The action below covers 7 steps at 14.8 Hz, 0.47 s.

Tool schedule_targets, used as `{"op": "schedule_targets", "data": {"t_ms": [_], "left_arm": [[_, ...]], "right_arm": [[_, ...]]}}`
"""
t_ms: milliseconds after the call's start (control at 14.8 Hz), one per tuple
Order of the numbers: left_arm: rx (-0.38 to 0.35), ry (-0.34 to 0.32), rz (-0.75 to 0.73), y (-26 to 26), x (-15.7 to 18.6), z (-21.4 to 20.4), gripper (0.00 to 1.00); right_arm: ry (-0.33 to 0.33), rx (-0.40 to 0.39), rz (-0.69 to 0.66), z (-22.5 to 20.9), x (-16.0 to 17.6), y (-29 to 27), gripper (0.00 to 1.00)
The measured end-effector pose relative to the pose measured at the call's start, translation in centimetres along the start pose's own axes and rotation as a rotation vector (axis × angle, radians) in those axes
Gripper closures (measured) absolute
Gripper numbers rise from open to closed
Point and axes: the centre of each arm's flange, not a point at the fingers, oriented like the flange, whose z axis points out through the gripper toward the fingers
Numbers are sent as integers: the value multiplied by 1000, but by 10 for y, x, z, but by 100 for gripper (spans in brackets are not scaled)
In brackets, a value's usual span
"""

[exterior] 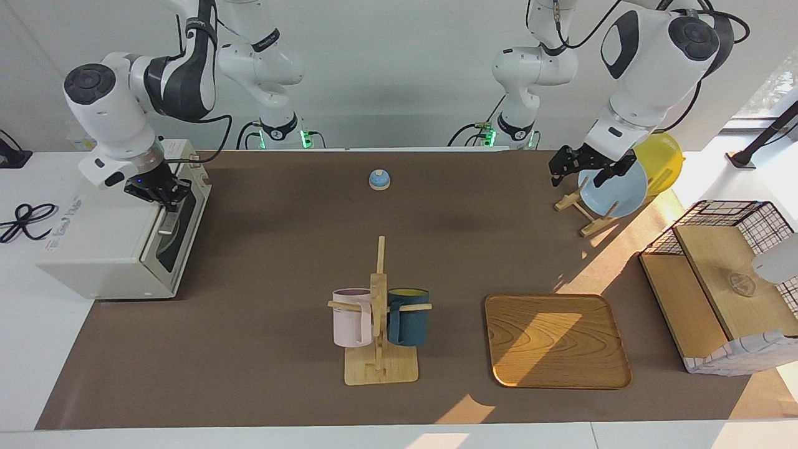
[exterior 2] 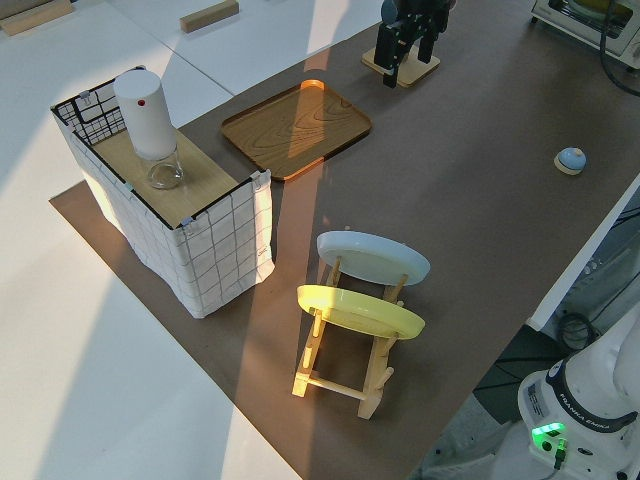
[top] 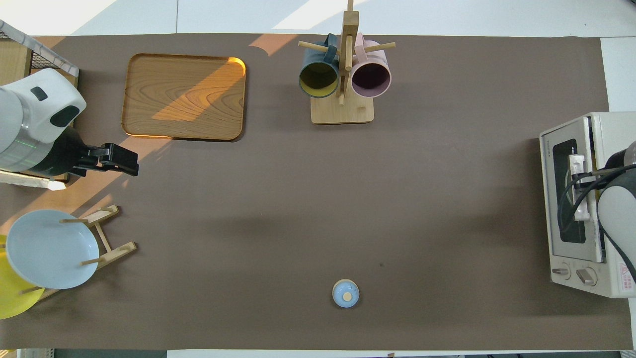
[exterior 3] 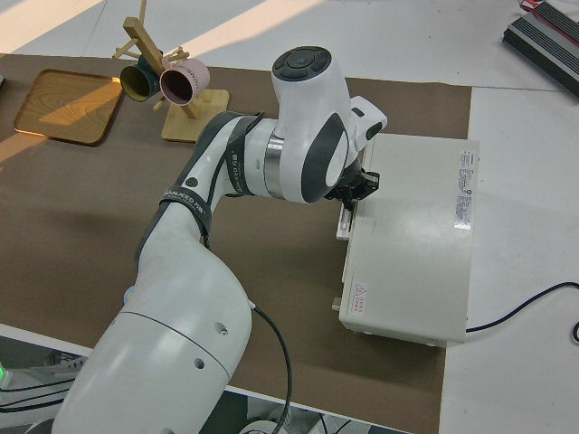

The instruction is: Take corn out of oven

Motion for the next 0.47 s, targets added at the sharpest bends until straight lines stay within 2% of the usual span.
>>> {"op": "schedule_targets", "data": {"t_ms": [271, 474], "left_arm": [[0, 0, 0, 0, 0, 0, 0], [0, 0, 0, 0, 0, 0, 0]], "right_arm": [[17, 27, 0, 15, 7, -49, 99], [77, 76, -9, 66, 17, -99, 99]]}}
